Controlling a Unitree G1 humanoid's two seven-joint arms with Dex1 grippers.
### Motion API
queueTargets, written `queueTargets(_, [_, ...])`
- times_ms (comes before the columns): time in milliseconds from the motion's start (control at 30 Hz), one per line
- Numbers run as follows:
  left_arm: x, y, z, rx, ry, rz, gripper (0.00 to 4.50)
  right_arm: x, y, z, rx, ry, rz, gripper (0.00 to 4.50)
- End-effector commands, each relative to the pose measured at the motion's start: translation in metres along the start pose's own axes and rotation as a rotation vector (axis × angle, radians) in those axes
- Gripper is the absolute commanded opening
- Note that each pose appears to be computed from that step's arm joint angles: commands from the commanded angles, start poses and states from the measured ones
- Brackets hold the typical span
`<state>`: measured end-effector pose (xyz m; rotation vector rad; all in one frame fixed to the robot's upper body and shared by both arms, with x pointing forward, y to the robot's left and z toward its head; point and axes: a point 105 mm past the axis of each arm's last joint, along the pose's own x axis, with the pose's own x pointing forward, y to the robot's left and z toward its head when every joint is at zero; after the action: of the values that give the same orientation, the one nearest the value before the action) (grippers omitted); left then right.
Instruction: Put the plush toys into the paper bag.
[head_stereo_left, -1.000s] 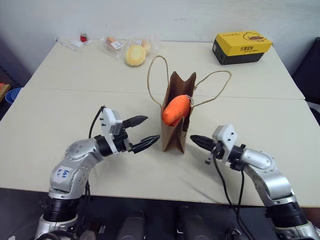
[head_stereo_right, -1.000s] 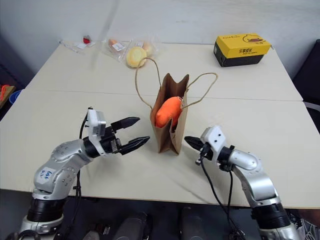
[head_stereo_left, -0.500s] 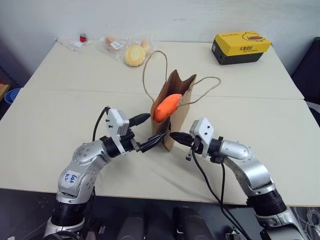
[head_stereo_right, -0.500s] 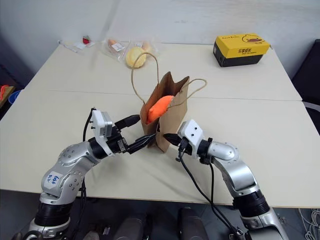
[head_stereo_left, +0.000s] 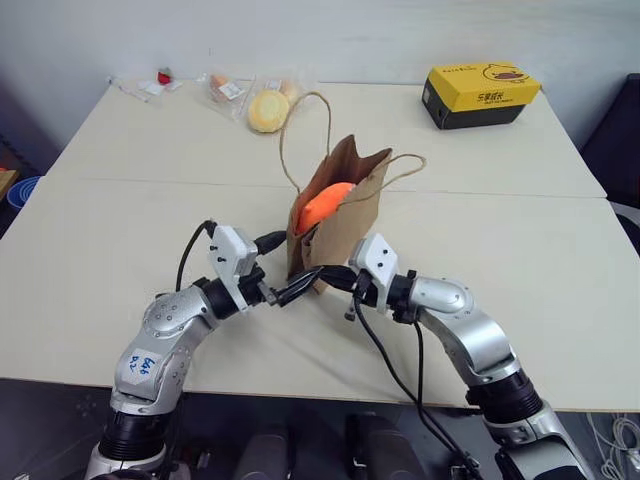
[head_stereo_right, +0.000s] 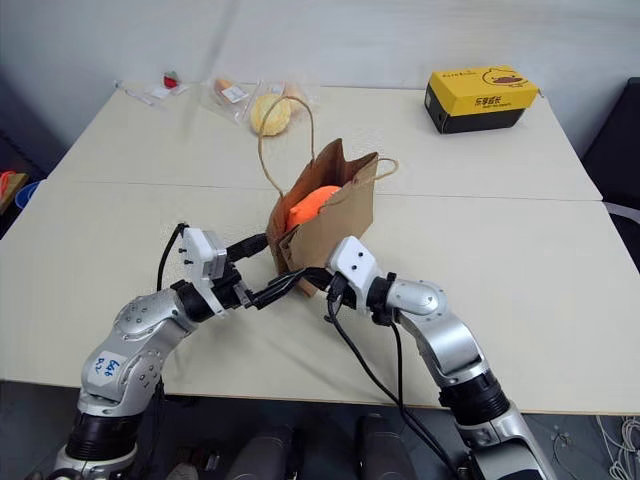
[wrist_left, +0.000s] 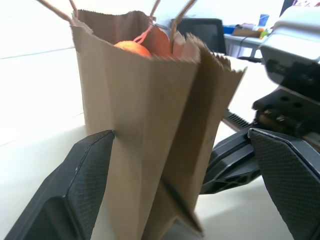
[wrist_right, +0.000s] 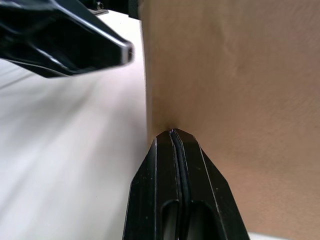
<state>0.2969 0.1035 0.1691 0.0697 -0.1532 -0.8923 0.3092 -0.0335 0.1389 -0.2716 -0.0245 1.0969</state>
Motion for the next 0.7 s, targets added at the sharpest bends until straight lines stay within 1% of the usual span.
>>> queueTargets(33, [0.009,-0.001,0.009,0.03,-0.049,0.007,4.5,0.002,0.004,0.007,-0.027,-0.021,0.023,0.01])
queueTargets(200, [0.017,0.0,0.011,0.011,-0.083,0.02,4.5,0.0,0.004,0.004,-0.033,-0.011,0.029,0.01])
queueTargets(300, [0.022,0.0,0.012,0.007,-0.097,0.022,3.88,0.001,0.005,0.003,-0.039,-0.008,0.037,0.0])
queueTargets(433, [0.026,-0.001,0.01,0.015,-0.1,0.038,2.6,-0.001,0.006,0.002,-0.044,-0.008,0.043,0.0])
queueTargets(533, [0.025,0.005,0.008,0.031,-0.09,0.057,1.62,-0.004,0.005,0.002,-0.049,-0.006,0.044,0.0])
queueTargets(633, [0.023,0.01,0.008,0.046,-0.089,0.053,0.7,-0.012,0.002,0.003,-0.055,-0.007,0.041,0.0])
queueTargets(700, [0.021,0.014,0.014,0.018,-0.125,0.016,0.03,-0.023,0.0,0.007,-0.06,-0.023,0.033,0.0])
